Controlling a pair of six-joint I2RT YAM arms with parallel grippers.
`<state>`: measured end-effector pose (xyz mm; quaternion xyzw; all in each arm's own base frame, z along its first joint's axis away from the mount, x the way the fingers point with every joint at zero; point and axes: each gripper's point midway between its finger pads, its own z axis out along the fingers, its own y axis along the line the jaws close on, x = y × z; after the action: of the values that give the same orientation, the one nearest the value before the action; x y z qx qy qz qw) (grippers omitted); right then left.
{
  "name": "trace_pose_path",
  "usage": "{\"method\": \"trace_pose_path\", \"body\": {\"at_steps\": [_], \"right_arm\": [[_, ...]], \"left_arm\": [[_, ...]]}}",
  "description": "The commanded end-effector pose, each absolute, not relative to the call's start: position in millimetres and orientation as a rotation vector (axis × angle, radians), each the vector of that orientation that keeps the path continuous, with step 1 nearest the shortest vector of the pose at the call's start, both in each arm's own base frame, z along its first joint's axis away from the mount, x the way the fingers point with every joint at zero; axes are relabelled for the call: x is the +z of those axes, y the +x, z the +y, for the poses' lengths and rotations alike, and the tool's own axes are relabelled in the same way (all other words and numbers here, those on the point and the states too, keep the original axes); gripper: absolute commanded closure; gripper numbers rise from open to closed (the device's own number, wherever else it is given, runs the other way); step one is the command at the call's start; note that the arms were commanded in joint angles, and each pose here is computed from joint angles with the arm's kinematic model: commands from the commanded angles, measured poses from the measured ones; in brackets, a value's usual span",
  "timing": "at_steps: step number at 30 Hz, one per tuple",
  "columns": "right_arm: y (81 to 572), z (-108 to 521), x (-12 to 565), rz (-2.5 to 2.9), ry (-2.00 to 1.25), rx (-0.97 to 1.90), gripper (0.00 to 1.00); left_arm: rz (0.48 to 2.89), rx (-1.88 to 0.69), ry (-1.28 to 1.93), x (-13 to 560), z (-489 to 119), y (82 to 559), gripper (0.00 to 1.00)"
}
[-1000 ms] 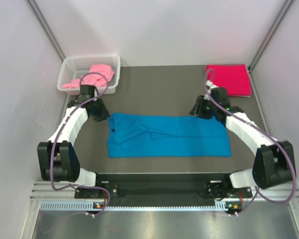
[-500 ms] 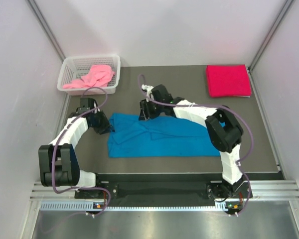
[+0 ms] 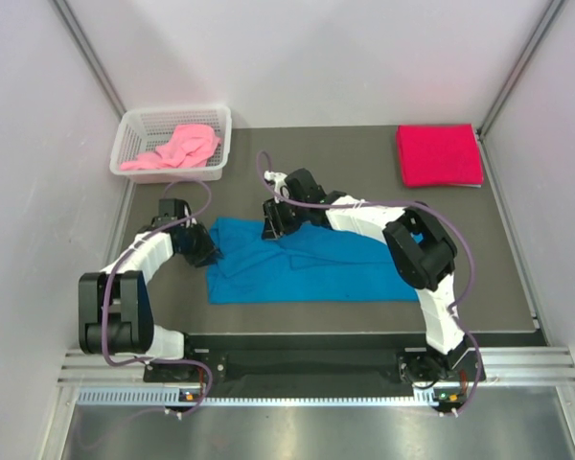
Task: Fold and stack the t-shirts
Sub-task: Fold the tshirt
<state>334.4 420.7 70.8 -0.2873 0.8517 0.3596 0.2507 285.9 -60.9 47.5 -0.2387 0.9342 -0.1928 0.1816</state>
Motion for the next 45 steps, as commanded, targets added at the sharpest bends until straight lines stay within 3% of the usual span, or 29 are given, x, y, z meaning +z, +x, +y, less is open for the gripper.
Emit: {"method": "trace_pose_path", "body": {"at_steps": [1,8,11,14,17,22,28,32,33,45], "right_arm": [[328.6,440.6,79.2,2.236,-0.845,1.039,0.55],[328.5,441.7,65.9,2.264,-0.836,1.042,0.55],[325.3,444.6,65.0,2.256,-0.836,1.057,0.57],[322.6,444.9,66.0,2.252,-0.834,1.07,0.65],[322.2,441.1,72.2,2.231,-0.825,1.058,0.84],[317.2,435.3,93.4,2.198,-0.813,1.055,1.0],[301.0,428.9,97.3,2.16,-0.797,1.131,1.0],[291.9,425.7,84.8,2.188,-0.79,1.166,0.97],[291.0,425.8,83.2,2.195,-0.786,1.172,0.96],[284.7,420.6,77.1,2.204,-0.788,1.175,0.93]], "left_arm": [[2.571,-0.611,-0.628,52.9,-68.6,301.8,0.66],[2.559,-0.617,-0.584,58.6,-72.3,304.4,0.69],[2.55,-0.63,-0.561,62.2,-75.7,306.2,0.75],[2.548,-0.637,-0.543,66.4,-78.2,306.6,0.99],[2.553,-0.654,-0.497,75.2,-87.3,303.8,1.0],[2.538,-0.638,-0.453,93.2,-94.7,299.5,1.0],[2.55,-0.538,-0.453,100.4,-88.2,287.1,1.0],[2.545,-0.467,-0.48,92.3,-78.7,286.3,0.65],[2.558,-0.456,-0.482,86.8,-77.7,284.8,0.62],[2.653,-0.482,-0.441,50.2,-84.8,294.5,0.59]]}}
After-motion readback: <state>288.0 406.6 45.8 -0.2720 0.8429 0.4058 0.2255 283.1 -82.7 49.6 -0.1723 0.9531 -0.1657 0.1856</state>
